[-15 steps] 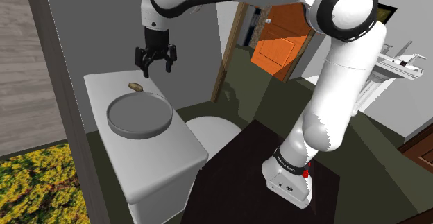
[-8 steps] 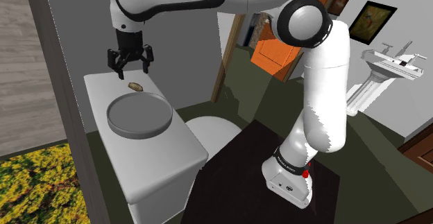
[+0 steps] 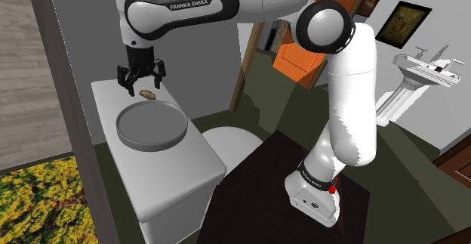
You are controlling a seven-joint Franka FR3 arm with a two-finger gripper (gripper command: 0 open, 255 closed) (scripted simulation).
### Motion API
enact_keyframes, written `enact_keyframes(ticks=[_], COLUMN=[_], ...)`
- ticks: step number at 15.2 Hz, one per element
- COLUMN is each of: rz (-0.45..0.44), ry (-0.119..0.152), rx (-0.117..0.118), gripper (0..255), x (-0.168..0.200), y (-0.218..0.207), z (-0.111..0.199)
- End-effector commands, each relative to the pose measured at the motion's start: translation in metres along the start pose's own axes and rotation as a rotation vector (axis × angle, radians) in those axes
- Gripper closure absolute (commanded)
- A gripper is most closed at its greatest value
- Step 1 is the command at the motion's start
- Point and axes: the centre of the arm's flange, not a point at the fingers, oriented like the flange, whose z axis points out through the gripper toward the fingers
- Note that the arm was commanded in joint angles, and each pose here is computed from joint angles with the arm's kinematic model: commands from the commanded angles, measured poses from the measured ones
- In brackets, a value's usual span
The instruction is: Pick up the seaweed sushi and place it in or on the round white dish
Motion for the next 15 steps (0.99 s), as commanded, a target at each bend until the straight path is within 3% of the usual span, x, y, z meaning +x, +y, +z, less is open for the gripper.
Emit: enact_keyframes(ticks=[1, 7, 8, 15], rz=[0.0, 0.0, 0.0, 0.0], ry=[0.001, 0.001, 0.001, 0.001], rx=[0.0, 0.0, 0.0, 0.0], gripper=[0, 0, 255, 255], x=[0.0003, 0.0003, 0.0003, 0.0008], y=[0.0001, 0.0001, 0.0001, 0.0005], z=[0.0034, 0.0034, 0.0034, 0.0028])
